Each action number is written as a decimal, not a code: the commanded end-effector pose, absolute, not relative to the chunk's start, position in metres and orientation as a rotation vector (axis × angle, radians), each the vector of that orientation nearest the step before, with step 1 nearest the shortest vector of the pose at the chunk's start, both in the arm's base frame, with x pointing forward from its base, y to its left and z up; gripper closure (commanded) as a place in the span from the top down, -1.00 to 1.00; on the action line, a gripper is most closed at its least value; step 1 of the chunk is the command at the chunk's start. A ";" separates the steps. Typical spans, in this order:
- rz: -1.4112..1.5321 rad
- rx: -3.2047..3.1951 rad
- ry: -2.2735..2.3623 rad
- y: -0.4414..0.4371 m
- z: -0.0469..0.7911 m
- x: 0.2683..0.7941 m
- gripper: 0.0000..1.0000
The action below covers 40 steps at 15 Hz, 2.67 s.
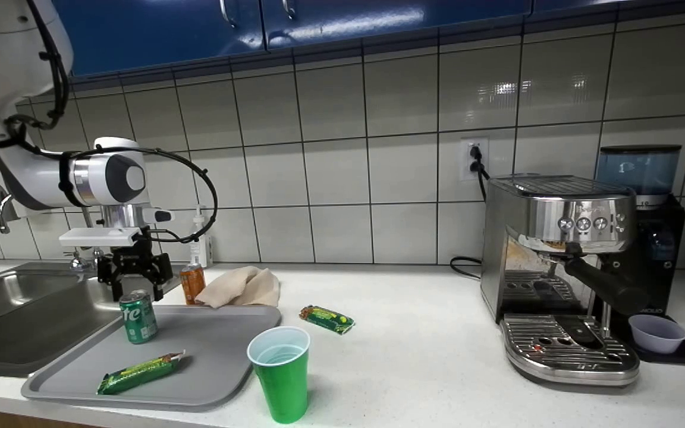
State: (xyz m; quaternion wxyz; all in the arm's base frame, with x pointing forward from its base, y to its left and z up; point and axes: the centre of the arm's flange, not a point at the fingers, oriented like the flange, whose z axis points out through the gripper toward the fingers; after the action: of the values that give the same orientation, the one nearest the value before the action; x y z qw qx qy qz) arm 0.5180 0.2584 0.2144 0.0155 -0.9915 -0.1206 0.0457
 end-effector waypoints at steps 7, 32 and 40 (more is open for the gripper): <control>0.058 -3.080 -0.345 0.235 0.253 0.516 1.00; 0.052 -3.124 0.053 0.112 0.256 0.549 1.00; 0.067 -3.131 0.222 0.068 0.248 0.561 1.00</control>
State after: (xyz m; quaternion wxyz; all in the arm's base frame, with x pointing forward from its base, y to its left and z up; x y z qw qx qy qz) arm 0.5586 0.0813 0.2483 -0.0005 -0.9989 0.0416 0.0200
